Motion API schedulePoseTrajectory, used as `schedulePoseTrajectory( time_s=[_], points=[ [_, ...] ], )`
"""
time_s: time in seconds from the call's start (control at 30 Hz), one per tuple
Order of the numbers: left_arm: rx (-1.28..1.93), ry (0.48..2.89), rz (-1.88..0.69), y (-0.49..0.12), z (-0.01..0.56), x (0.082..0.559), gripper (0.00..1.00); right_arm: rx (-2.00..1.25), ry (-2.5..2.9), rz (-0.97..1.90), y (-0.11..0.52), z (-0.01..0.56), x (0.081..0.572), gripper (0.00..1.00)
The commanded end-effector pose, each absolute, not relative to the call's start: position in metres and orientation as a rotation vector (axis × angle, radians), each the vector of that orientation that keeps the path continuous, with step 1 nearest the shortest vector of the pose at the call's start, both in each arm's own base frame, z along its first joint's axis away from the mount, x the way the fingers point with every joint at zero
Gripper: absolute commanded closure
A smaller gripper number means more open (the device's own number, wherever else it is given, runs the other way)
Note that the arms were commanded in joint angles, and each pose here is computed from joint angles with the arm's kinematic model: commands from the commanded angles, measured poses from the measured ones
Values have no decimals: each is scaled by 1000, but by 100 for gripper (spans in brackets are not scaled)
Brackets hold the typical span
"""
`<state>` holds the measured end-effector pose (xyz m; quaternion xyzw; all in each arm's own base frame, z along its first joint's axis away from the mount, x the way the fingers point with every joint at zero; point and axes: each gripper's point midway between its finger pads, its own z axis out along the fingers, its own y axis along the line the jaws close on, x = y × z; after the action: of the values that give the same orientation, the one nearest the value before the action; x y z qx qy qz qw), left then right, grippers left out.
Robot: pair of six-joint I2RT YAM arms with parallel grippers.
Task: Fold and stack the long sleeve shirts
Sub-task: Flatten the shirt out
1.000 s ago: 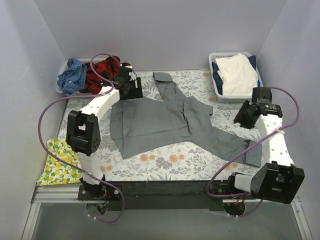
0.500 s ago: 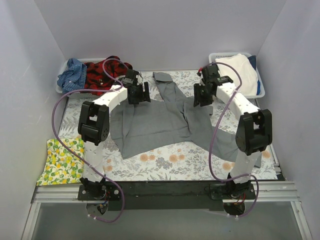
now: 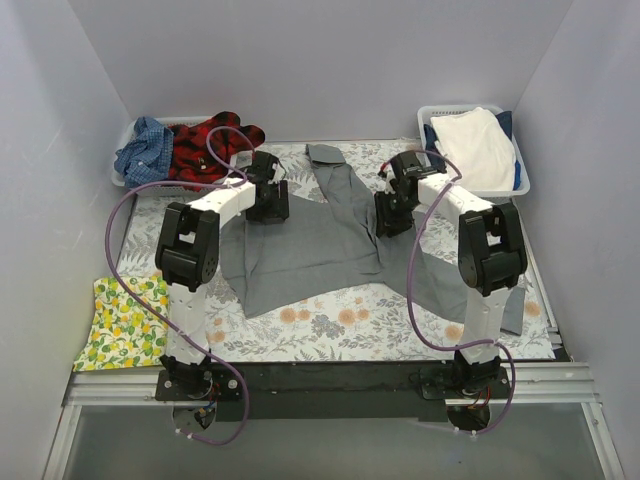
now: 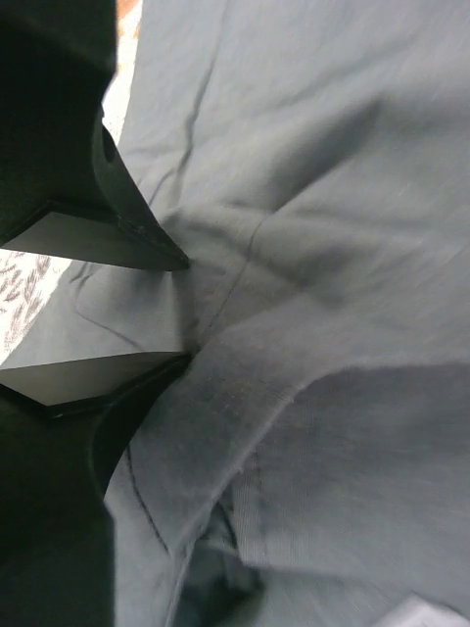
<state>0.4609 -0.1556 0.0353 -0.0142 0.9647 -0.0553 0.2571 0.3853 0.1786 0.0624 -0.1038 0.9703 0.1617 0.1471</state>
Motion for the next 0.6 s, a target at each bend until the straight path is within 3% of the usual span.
schedulePoseTrajectory(
  time_s=[0.0,0.27,0.57],
  points=[
    [-92,2519,81,-117,76,462,35,-276,2845,416,169,48,367,53],
    [-332,2470,427,-27,94,427,38,-160,2964,320,138,23,312,53],
    [-502,2457,523,28,98,395,44,-136,3003,278,123,22,279,53]
  ],
)
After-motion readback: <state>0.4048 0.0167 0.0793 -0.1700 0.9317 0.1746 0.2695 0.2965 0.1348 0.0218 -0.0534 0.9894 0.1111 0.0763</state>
